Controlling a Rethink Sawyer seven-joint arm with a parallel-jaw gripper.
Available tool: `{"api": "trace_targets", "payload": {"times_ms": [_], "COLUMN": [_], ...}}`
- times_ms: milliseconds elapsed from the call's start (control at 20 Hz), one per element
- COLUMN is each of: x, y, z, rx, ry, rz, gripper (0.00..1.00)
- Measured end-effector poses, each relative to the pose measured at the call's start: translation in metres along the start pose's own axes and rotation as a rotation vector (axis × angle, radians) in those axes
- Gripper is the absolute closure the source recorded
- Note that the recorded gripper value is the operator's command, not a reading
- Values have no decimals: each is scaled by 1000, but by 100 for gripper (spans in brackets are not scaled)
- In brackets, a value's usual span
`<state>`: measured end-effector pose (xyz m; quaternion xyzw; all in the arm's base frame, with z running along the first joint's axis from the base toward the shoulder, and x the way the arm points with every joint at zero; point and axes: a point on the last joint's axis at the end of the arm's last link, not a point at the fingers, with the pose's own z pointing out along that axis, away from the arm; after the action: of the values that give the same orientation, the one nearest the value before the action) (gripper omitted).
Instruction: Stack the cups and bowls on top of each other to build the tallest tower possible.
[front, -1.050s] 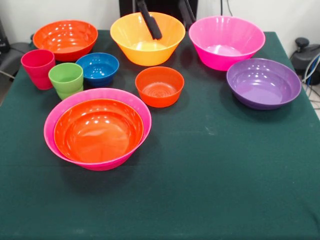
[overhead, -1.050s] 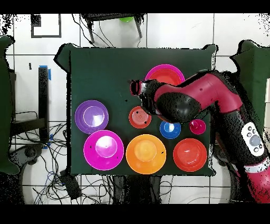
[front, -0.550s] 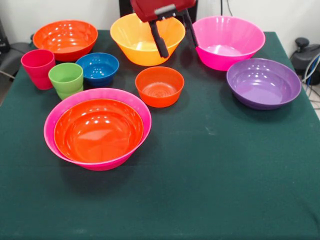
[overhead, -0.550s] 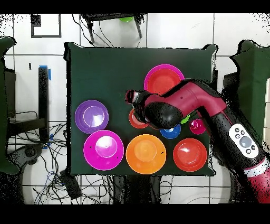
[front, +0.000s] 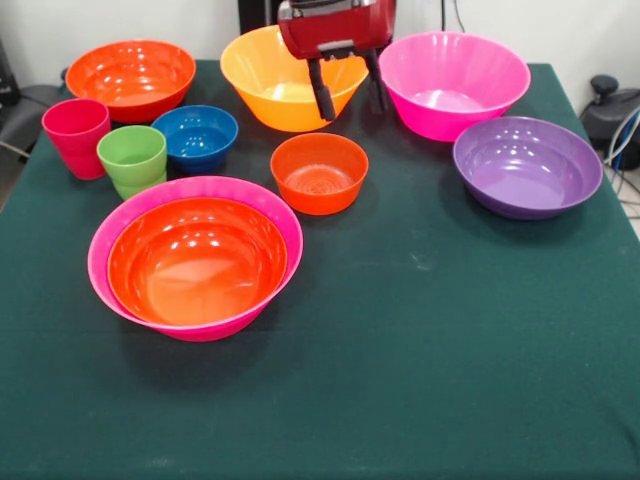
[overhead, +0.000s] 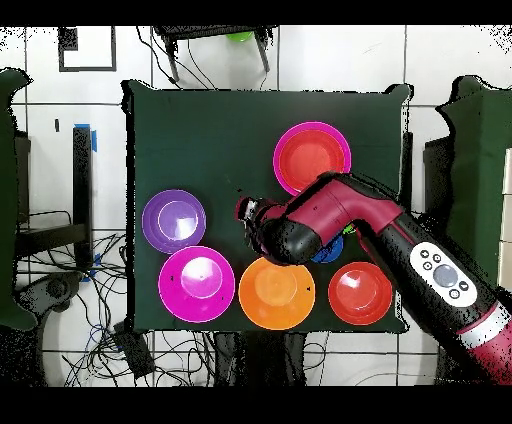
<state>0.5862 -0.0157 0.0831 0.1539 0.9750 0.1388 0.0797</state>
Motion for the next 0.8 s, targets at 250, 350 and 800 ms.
{"api": "trace_targets", "payload": {"times_ms": [250, 350, 800], "x": [23, 36, 83], "y": [-8, -13, -42], "z": [9, 13, 33], "rx": [28, 33, 36], "ry": [35, 58, 89], "rz": [84, 150, 362], "gripper": [0, 0, 0]}}
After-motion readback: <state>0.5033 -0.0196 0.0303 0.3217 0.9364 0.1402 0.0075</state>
